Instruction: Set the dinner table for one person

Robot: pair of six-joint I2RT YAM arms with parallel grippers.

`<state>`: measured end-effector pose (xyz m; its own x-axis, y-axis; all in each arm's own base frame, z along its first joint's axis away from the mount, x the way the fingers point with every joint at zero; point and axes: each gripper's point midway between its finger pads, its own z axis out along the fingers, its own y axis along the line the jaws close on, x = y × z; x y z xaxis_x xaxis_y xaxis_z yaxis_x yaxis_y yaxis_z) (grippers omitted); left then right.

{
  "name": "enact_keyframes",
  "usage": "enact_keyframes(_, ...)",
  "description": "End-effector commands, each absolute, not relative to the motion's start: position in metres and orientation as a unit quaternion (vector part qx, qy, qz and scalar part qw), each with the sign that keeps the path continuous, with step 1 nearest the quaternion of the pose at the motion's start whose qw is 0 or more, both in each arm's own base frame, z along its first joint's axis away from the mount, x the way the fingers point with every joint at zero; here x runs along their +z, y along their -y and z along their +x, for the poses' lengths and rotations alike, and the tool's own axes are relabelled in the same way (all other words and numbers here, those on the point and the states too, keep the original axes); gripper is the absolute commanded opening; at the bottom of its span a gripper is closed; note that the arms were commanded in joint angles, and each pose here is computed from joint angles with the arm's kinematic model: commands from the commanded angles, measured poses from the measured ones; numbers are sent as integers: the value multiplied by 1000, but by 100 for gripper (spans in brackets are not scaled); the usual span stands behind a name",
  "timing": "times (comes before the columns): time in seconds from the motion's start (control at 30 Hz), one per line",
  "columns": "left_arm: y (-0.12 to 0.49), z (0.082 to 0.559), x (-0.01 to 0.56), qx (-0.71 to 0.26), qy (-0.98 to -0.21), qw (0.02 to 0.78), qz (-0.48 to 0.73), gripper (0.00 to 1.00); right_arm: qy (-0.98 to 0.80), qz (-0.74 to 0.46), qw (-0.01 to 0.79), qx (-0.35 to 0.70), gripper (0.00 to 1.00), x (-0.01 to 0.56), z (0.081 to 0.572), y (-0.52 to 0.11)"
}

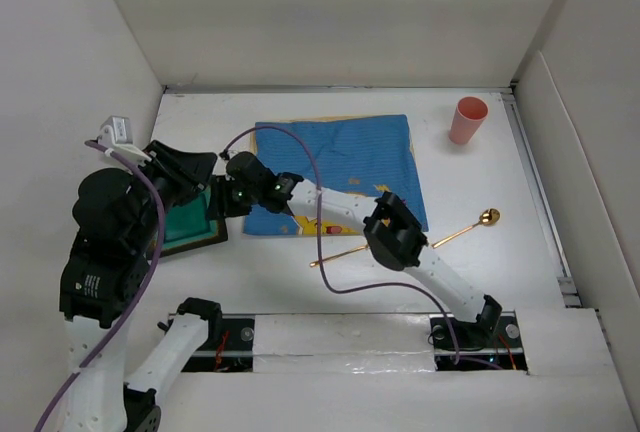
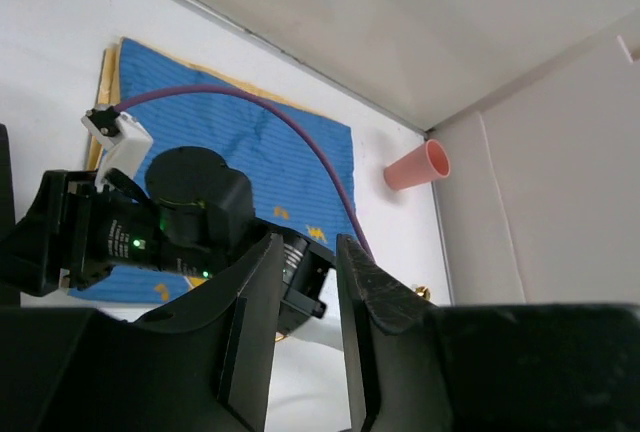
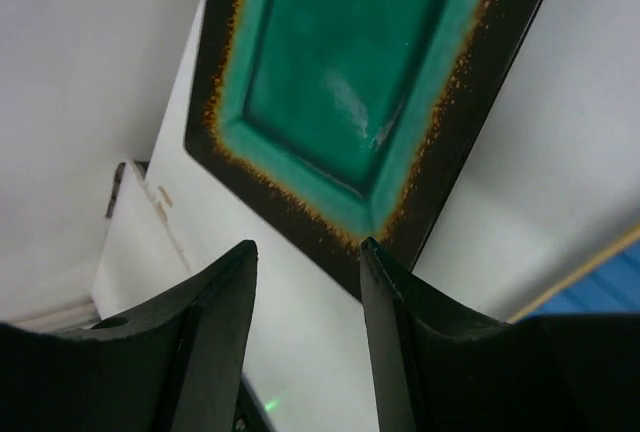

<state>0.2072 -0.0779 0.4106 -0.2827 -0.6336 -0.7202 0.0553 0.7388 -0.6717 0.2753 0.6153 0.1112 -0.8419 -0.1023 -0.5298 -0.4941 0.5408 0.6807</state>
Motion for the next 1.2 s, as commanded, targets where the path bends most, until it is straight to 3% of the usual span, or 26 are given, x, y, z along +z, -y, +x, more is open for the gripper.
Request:
enact_keyframes(0.0,81,198,413,-299,-752,563,-165,26,-862,-154,235,423,52,105,290,-620)
enact_keyframes(0.37,84,189,404,-300,-760,556,-149,29,-883,-136,216,395,51,66,292,-617)
enact_keyframes(0.6,86,191,401,-297,-764,554,-145,28,-845,-149,280,431,48,136,298,-611)
enact_keyframes(0.87,81,192,392,-283,-771,550,-153,29,-876,-149,218,403,51,66,300,-610)
enact_keyframes(1.17,82,196,380,-276,-780,539,-156,29,-866,-157,187,437,51,49,284,-635)
